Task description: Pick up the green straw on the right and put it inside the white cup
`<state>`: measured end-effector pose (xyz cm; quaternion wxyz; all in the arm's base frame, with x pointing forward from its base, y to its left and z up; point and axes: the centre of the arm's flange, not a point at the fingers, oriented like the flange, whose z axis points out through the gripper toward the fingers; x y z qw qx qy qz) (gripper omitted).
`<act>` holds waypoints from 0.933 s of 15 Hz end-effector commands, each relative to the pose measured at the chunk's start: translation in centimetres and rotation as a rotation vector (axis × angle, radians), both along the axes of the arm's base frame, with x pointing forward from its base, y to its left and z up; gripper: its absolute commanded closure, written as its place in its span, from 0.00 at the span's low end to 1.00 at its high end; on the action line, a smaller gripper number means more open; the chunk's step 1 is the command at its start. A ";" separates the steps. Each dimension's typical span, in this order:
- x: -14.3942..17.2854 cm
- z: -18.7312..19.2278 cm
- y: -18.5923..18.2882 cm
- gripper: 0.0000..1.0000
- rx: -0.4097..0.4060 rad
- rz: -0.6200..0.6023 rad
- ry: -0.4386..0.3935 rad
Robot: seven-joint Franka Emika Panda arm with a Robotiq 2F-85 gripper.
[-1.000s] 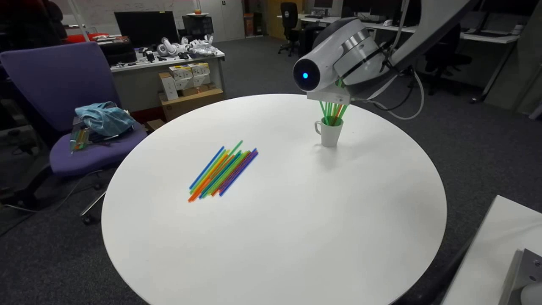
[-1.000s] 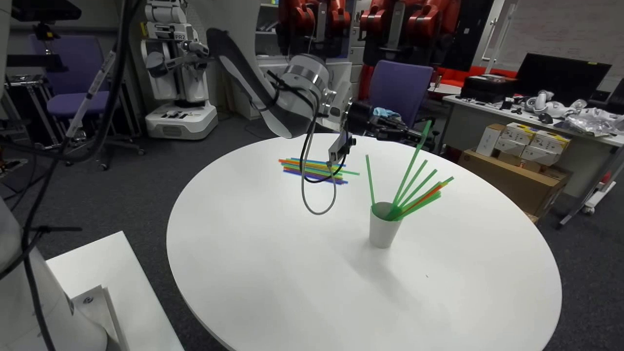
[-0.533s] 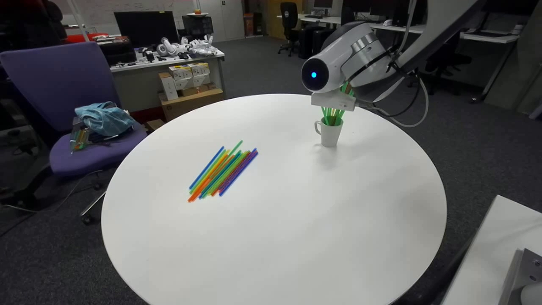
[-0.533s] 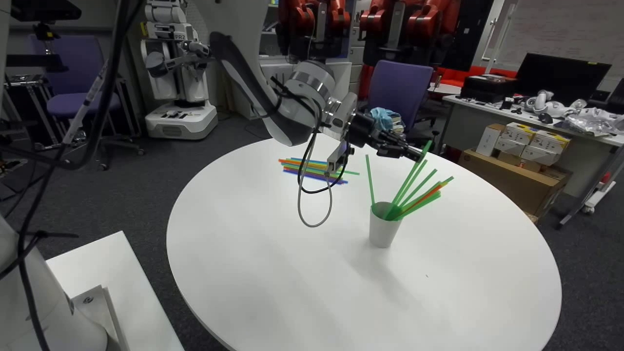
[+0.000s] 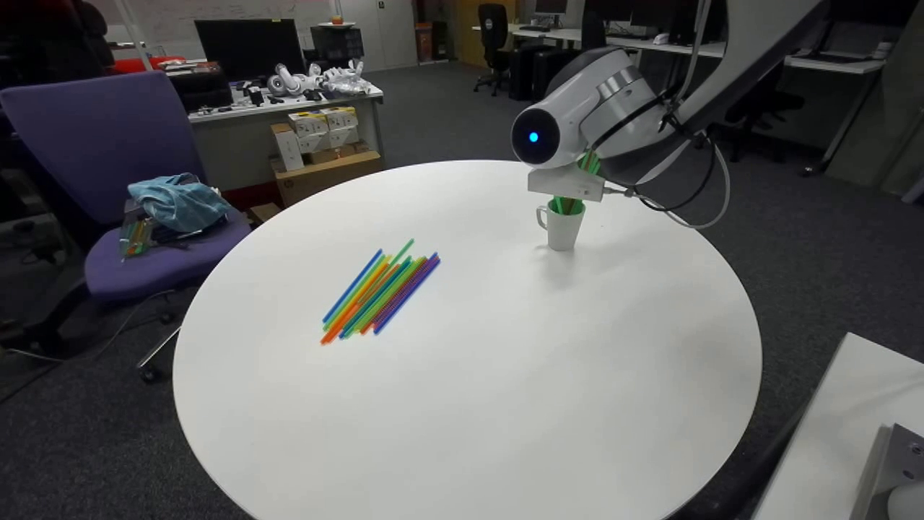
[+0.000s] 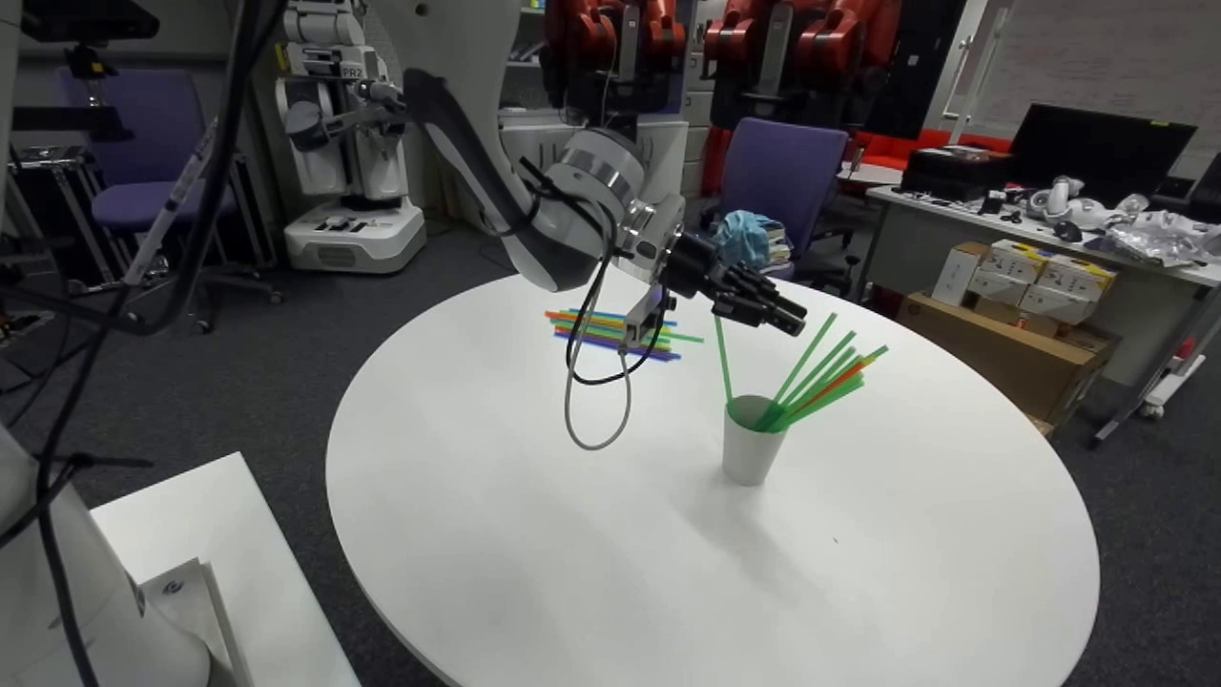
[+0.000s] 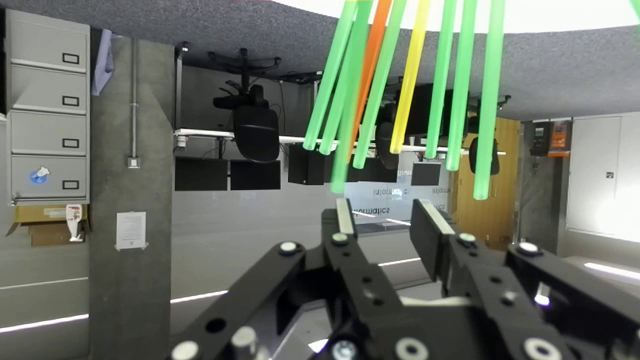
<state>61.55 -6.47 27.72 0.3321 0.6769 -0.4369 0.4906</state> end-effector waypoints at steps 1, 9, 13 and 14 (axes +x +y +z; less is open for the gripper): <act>-1.1 1.8 0.2 0.30 0.061 0.004 -0.011; -1.6 11.7 1.7 0.00 0.459 0.065 -0.053; -2.3 14.9 1.0 0.00 0.697 0.130 -0.069; -2.3 14.9 0.5 0.00 0.756 0.143 -0.071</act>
